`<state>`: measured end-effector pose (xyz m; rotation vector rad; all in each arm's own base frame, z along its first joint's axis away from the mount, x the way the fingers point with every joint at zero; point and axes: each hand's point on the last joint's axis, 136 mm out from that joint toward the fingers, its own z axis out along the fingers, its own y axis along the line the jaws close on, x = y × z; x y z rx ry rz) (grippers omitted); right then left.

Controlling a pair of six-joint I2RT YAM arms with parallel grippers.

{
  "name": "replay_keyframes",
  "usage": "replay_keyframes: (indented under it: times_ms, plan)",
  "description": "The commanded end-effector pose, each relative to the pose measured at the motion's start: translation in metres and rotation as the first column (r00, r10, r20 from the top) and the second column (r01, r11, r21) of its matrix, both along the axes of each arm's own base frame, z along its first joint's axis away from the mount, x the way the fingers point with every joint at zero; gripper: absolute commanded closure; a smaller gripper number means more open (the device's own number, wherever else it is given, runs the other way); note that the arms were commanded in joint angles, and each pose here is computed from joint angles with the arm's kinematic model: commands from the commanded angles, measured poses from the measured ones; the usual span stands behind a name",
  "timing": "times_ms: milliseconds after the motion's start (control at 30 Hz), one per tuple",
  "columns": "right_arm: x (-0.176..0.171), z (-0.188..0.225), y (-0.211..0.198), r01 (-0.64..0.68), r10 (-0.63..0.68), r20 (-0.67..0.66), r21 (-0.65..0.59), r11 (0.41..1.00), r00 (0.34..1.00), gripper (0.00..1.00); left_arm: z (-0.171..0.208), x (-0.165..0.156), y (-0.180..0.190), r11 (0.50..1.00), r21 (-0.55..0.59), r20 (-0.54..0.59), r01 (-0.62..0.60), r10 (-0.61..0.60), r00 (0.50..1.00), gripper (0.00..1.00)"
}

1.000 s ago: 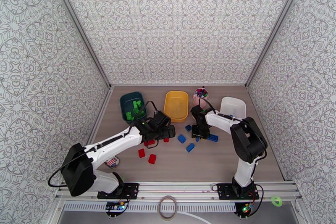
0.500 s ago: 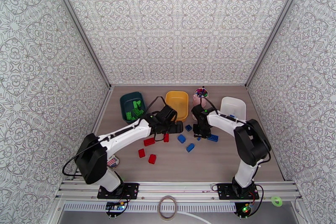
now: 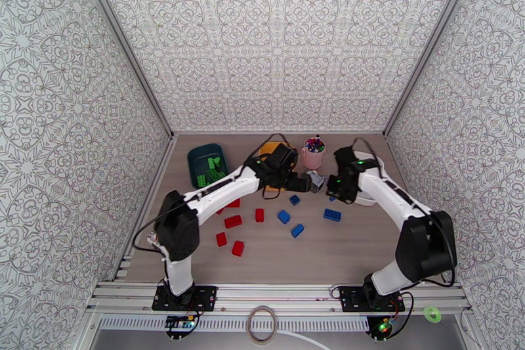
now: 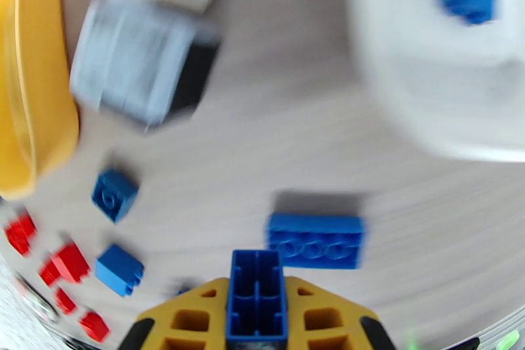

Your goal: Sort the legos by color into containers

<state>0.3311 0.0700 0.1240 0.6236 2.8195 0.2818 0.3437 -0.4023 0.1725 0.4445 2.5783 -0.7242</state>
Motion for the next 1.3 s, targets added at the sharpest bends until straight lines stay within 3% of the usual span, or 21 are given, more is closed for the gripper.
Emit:
replay_keyframes:
  times_ms: [0,200,533,767,933,1267]
  plan:
    - [0.007,0.019,-0.031,0.065,-0.066,0.025,0.01,0.998,0.998,0.85,0.002,-0.019,-0.04,0.984,-0.002,-0.012,0.178,-0.178,0.984,0.01]
    - [0.024,0.024,-0.083,0.22,-0.222,0.035,0.047,0.974,0.974,0.86,0.01,-0.029,-0.103,0.943,-0.035,0.031,0.33,-0.33,0.944,0.01]
    - [0.052,0.019,-0.122,0.303,-0.303,0.0,0.05,0.952,0.953,0.83,0.035,-0.015,-0.14,0.927,-0.112,0.177,0.359,-0.337,0.925,0.01]
    - [0.075,0.022,-0.13,0.288,-0.288,-0.007,0.043,0.957,0.958,0.69,0.041,0.011,-0.119,0.961,-0.086,0.19,0.263,-0.243,0.951,0.01]
    - [0.083,0.026,-0.13,0.271,-0.271,0.002,0.048,0.961,0.962,0.49,0.043,0.027,-0.093,0.984,-0.05,0.194,0.169,-0.157,0.968,0.01]
    - [0.075,0.045,-0.099,0.165,-0.168,0.057,0.049,0.985,0.984,0.39,0.045,0.041,-0.039,1.0,-0.012,0.179,-0.005,0.007,0.984,0.01]
